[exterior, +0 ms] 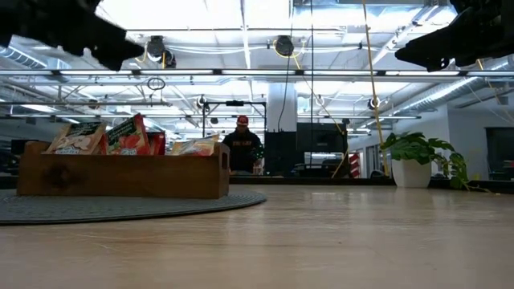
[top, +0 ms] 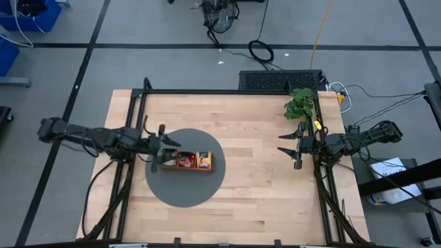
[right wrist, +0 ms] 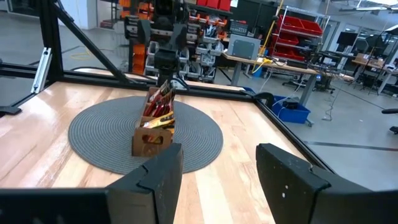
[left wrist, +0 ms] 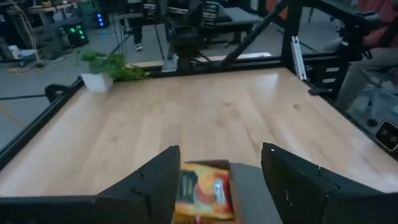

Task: Pick & Place Tea
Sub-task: Return to Home Position

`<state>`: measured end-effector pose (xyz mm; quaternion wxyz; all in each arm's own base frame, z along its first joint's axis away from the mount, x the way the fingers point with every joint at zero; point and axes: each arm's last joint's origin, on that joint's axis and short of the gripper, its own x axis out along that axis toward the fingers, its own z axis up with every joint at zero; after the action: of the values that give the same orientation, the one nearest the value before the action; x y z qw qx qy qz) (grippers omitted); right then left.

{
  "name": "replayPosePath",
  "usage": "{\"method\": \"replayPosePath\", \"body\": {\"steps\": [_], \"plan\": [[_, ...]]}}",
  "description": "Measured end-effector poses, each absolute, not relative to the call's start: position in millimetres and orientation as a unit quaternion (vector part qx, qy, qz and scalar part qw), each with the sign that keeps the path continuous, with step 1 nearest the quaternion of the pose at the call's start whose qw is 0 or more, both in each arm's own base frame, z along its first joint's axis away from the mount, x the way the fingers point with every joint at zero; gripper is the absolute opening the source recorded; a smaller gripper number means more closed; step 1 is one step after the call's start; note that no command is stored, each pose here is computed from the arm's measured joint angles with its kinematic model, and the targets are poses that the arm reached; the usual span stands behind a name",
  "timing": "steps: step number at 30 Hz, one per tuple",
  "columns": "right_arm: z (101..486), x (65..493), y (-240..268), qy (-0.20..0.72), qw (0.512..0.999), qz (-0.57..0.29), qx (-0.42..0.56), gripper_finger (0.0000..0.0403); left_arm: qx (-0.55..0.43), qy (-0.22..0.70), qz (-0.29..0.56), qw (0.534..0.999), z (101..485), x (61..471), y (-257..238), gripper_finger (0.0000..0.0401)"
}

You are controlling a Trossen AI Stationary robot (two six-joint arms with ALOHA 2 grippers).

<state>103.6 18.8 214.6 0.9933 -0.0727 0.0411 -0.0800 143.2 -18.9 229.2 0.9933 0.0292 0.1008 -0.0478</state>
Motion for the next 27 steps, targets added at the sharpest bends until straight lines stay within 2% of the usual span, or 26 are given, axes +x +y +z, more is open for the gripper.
{"method": "replayPosePath", "body": {"steps": [5, 9, 23, 27], "plan": [[214.6, 103.6, 18.9, 0.041, 0.993, -0.08, -0.073, 0.0187, 0.032, 0.087, -0.055, 0.994, 209.3, 128.0, -6.8, 0.0224], [214.6, 103.6, 18.8, 0.041, 0.993, -0.08, -0.073, 0.0187, 0.041, 0.072, -0.104, 0.991, 196.1, 118.8, -1.6, 0.0225], [214.7, 103.6, 18.8, 0.044, 0.99, -0.078, -0.112, 0.0187, -0.018, 0.025, -0.037, 0.999, 164.9, 101.9, 25.7, 0.0225], [214.8, 103.6, 18.8, 0.044, 0.99, -0.079, -0.112, 0.0187, -0.021, 0.015, -0.051, 0.998, 165.2, 100.8, 27.1, 0.0228]]}}
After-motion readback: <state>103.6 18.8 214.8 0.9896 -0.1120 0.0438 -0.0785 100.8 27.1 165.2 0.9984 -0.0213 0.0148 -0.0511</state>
